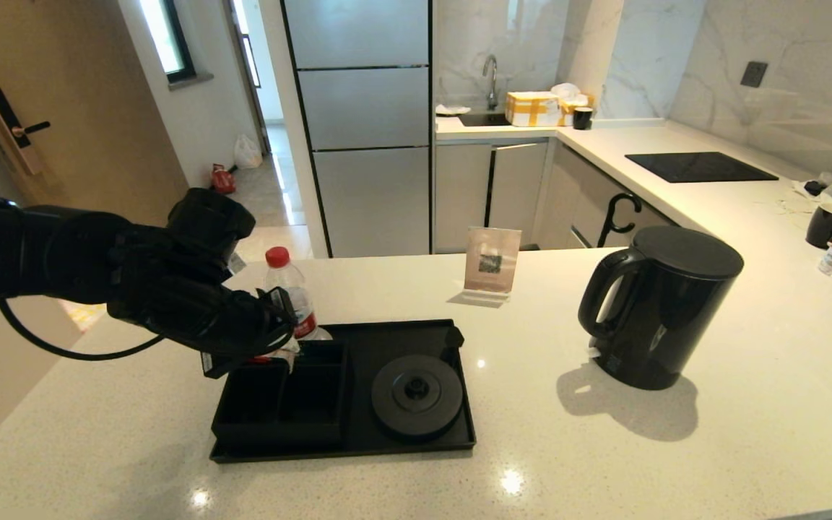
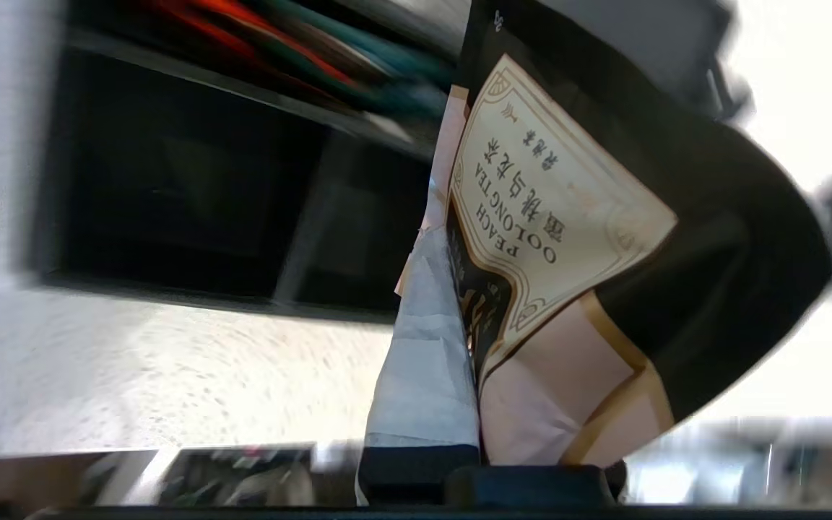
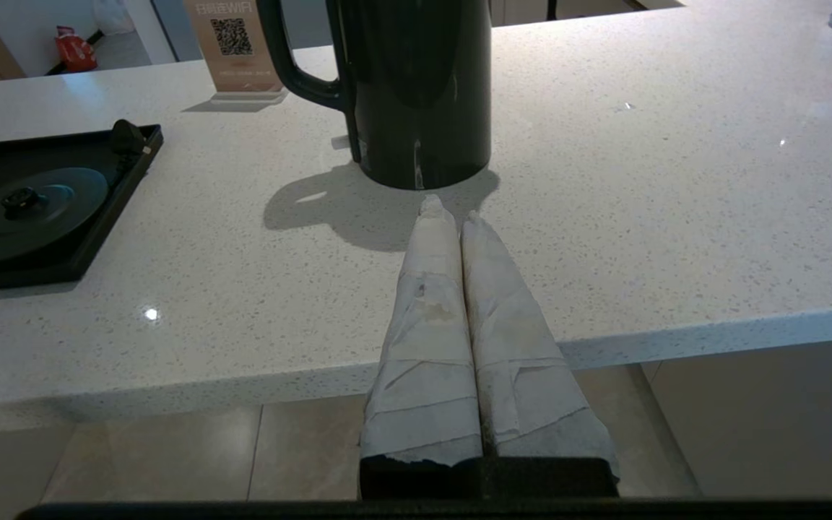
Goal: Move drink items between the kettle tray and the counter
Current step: Return the tea bag to its original position
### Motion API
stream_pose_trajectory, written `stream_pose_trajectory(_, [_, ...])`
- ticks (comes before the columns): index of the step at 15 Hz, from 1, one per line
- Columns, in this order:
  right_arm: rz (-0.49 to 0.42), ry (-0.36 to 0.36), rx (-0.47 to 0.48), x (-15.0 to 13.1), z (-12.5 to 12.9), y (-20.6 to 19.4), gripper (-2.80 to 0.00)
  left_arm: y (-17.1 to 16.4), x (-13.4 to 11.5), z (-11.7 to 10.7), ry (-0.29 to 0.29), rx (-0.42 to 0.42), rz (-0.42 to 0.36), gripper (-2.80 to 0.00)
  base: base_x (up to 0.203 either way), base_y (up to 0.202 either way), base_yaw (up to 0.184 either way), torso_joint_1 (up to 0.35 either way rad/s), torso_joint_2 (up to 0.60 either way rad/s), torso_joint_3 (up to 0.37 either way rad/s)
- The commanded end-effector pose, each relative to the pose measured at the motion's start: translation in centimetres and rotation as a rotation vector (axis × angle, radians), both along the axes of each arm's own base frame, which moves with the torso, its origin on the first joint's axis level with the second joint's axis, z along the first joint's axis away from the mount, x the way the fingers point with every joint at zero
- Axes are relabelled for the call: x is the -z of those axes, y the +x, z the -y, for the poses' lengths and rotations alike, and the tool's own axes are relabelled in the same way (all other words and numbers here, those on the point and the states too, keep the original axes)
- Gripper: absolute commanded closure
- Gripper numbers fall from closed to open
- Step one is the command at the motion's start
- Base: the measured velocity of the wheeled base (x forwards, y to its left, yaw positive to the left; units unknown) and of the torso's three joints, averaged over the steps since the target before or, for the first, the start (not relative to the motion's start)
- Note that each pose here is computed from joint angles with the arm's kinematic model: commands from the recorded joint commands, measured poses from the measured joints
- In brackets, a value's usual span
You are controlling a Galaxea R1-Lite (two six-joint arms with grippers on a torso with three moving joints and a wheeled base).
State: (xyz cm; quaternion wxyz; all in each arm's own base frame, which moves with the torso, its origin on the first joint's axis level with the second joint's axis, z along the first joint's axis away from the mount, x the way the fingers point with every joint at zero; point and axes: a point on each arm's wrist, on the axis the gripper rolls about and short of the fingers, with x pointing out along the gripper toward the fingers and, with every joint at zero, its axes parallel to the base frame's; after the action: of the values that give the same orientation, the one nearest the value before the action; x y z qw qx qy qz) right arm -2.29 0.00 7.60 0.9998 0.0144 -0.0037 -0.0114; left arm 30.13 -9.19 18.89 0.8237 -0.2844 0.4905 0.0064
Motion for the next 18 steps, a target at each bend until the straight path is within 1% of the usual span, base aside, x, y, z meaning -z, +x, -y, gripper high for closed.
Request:
stream_pose_trajectory(1, [-0.001, 0.000, 0.000, 0.0, 0.0, 0.0, 0.00, -0.2, -0.3, -0.7, 0.053, -0.176, 0.019, 0.00, 0.000, 0.000, 0.000, 0.000, 0.00, 0.000])
stream_pose_trajectory(2, [-0.001, 0.000, 0.000, 0.0, 0.0, 0.0, 0.00, -0.3, -0.4, -1.1, 0.057, -0.194, 0.020, 0.00, 0.000, 0.000, 0.000, 0.000, 0.00, 0.000])
stream_pose_trajectory(3, [-0.001, 0.000, 0.000, 0.0, 0.0, 0.0, 0.00, -0.6, -0.7, -2.3, 0.064, -0.240, 0.025, 0.00, 0.000, 0.000, 0.000, 0.000, 0.00, 0.000])
stream_pose_trajectory(4, [-0.001, 0.000, 0.000, 0.0, 0.0, 0.0, 0.00, -0.5, -0.3, -2.9, 0.082, -0.269, 0.006, 0.00, 0.000, 0.000, 0.000, 0.000, 0.00, 0.000])
stream_pose_trajectory(5, [-0.001, 0.000, 0.000, 0.0, 0.0, 0.0, 0.00, -0.4, 0.7, -3.3, 0.101, -0.285, -0.032, 0.00, 0.000, 0.000, 0.000, 0.000, 0.00, 0.000])
stream_pose_trajectory(6, [-0.001, 0.000, 0.000, 0.0, 0.0, 0.0, 0.00, -0.4, 0.8, -3.4, 0.103, -0.288, -0.035, 0.00, 0.000, 0.000, 0.000, 0.000, 0.00, 0.000])
stream_pose_trajectory(12, [-0.001, 0.000, 0.000, 0.0, 0.0, 0.0, 0.00, -0.4, 0.8, -3.4, 0.103, -0.288, -0.035, 0.00, 0.000, 0.000, 0.000, 0.000, 0.00, 0.000])
stream_pose_trajectory(14, [-0.001, 0.000, 0.000, 0.0, 0.0, 0.0, 0.00, -0.7, 2.1, -2.1, 0.093, -0.225, -0.085, 0.00, 0.000, 0.000, 0.000, 0.000, 0.00, 0.000])
stream_pose_trajectory(18, [-0.001, 0.000, 0.000, 0.0, 0.0, 0.0, 0.00, -0.7, 2.1, -2.0, 0.093, -0.224, -0.086, 0.00, 0.000, 0.000, 0.000, 0.000, 0.00, 0.000])
